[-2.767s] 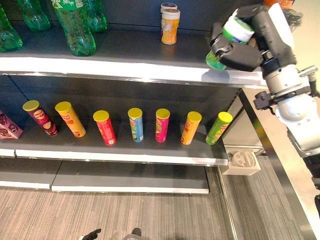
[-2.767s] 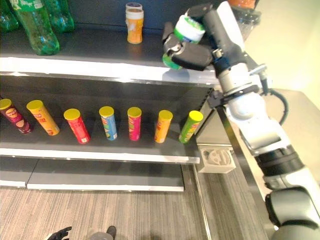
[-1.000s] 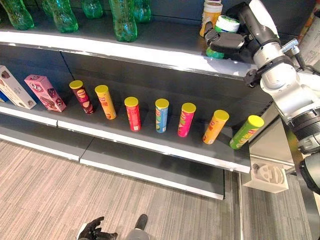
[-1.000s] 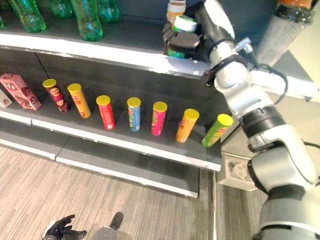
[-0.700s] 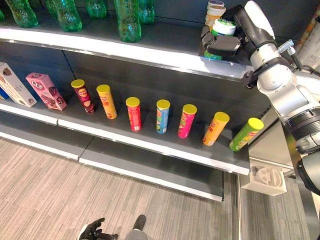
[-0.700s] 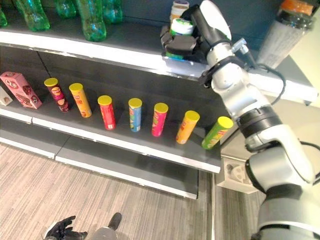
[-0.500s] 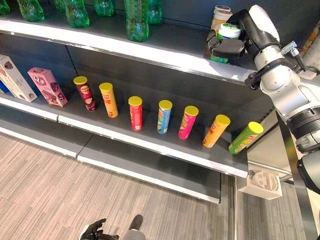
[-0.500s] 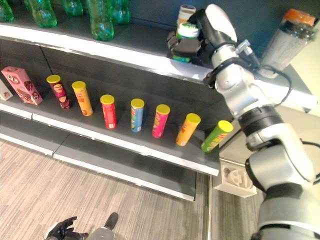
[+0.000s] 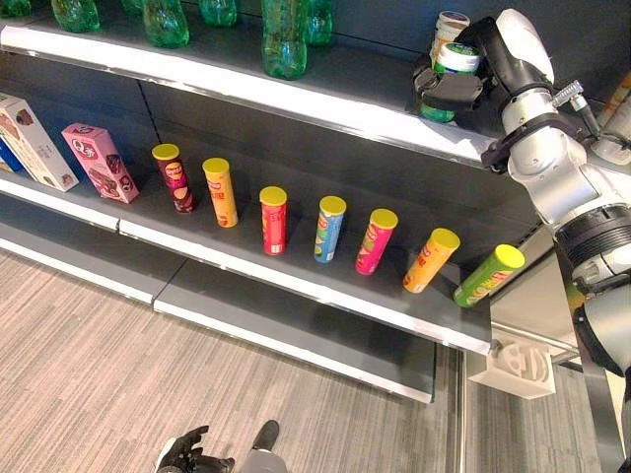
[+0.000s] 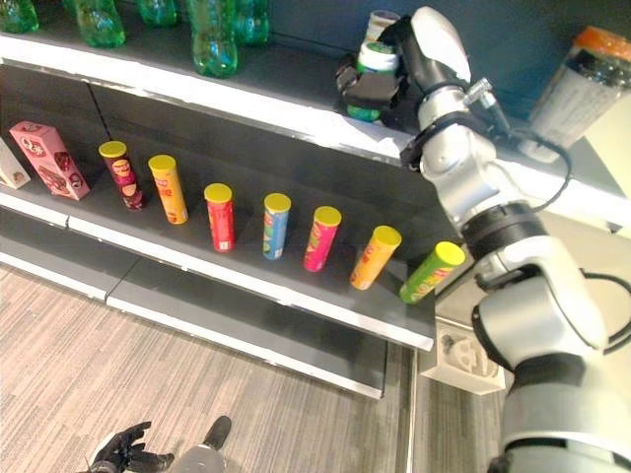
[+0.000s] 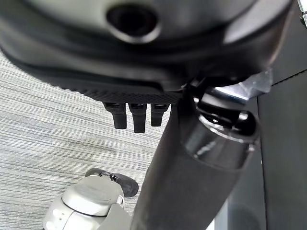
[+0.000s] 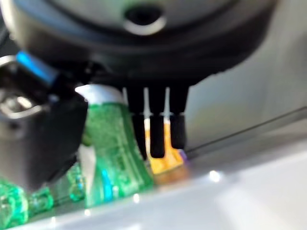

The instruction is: Put the goods on the table back onto the shelves and tidy them up.

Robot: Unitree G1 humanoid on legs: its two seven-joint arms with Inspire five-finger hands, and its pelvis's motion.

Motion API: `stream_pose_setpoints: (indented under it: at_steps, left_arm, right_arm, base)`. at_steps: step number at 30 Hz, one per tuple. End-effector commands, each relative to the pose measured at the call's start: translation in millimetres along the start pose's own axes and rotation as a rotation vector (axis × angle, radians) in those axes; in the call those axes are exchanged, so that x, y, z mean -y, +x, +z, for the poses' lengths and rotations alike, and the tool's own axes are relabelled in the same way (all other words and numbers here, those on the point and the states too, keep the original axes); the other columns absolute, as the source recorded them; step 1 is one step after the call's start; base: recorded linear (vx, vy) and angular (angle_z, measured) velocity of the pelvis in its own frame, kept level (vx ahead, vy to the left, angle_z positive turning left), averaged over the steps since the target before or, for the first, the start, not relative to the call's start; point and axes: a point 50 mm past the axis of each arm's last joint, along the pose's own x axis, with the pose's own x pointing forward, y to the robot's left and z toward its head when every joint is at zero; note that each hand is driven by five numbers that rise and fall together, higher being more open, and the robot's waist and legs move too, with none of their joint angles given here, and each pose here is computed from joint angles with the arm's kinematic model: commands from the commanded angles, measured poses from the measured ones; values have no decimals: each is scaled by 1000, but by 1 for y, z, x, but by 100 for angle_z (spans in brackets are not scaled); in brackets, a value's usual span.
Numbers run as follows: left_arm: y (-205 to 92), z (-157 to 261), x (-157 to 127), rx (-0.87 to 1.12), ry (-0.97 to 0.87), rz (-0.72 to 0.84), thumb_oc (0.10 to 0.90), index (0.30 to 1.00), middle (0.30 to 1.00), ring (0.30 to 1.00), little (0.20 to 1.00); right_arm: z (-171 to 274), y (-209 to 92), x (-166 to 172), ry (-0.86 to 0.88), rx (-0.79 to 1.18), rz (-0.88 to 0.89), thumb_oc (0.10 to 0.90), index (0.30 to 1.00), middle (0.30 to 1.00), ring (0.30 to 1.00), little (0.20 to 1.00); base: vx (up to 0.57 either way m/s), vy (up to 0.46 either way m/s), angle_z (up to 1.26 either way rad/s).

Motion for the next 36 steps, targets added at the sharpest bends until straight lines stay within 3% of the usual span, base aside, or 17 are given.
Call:
stream_pose_setpoints:
  at_steps: [1,7,8,9,10,24,36]
  left_arm:
    - [3,14,-19,51,58,48,800,900,900,900,900]
    - [4,13,-17,45,58,48,800,900,900,900,900]
    - [4,13,-17,44,58,48,800,900,900,900,900]
    - [4,13,-17,46,57,48,800,900,900,900,900]
    - [4,13,-16,45,57,46,800,900,900,900,900]
    - [3,11,-18,35,56,55,800,900,900,900,900]
    - [2,7,-19,20,56,60,800,900,900,900,900]
  right_arm:
    - [31,19,42,-113,79,-128,400,300,300,300,300]
    - [32,20,39,-137,73,-133,400,300,300,300,300]
    - [33,21,39,-132,74,-133,504,455,455,455,455]
    - [34,21,38,-129,75,-134,695,742,742,742,742]
    - [34,21,38,-120,76,-136,800,900,900,900,900]
    - [39,20,36,-61,98,-150,800,900,900,900,900]
    - [65,7,66,46,264,-285,800,900,900,900,900]
  base:
    - [0,0,0]
    - [0,0,0]
    - [0,0,0]
    - [0,0,0]
    - [0,0,0]
    - [0,0,0]
    - [0,0,0]
